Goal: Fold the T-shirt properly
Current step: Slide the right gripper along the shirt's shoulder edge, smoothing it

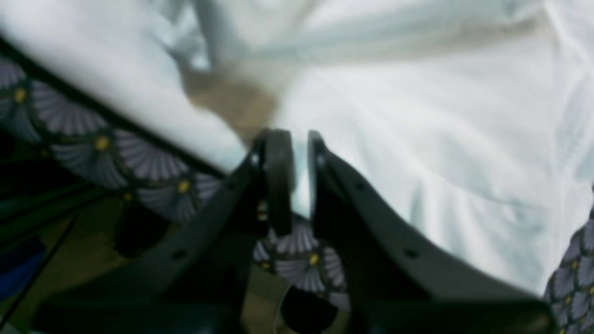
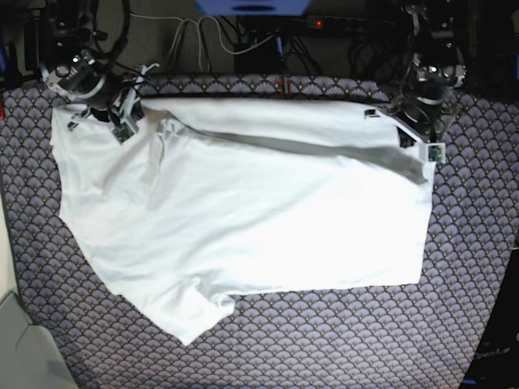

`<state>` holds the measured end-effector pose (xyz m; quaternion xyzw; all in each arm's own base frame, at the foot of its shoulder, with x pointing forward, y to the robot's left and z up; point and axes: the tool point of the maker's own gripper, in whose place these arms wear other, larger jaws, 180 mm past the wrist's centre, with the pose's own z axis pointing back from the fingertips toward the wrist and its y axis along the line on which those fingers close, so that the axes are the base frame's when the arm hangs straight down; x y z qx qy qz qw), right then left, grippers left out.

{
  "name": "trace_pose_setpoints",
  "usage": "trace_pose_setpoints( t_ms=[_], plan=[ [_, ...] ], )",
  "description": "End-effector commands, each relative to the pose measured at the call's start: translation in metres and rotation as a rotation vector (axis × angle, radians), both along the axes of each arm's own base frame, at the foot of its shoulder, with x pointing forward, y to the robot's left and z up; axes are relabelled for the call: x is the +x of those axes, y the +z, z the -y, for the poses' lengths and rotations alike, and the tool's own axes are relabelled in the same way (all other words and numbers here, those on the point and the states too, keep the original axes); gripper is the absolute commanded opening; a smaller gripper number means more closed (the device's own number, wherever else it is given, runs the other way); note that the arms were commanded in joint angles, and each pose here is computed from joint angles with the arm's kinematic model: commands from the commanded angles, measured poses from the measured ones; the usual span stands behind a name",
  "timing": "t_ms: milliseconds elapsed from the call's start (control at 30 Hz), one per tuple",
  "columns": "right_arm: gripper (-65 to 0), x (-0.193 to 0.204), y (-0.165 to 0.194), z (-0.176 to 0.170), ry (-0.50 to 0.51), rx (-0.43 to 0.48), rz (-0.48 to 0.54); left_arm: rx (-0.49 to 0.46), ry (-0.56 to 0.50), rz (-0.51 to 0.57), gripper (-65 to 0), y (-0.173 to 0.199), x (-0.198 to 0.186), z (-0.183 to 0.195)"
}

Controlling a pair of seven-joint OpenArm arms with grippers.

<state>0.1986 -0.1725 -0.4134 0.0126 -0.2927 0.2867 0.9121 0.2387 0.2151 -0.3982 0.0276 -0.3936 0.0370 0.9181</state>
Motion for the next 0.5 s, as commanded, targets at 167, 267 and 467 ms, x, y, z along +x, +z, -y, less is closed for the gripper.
trace_pose_setpoints(
  t_ms=[167,267,467],
  plan=[
    [-59.6,0.017,0.01,-0.02,0.037,0.038,0.053,0.008,-0.005,0.038,-64.6,0.01,0.006,-0.002],
    [-59.6,0.016,0.004,-0.027,0.052,0.052,0.034,0.009,-0.005,0.04,-64.6,0.01,0.006,-0.001],
    [-59.6,0.018,-0.006,-0.049,0.104,0.082,0.007,0.009,-0.006,0.043,-64.6,0.011,0.006,-0.001]
  ],
)
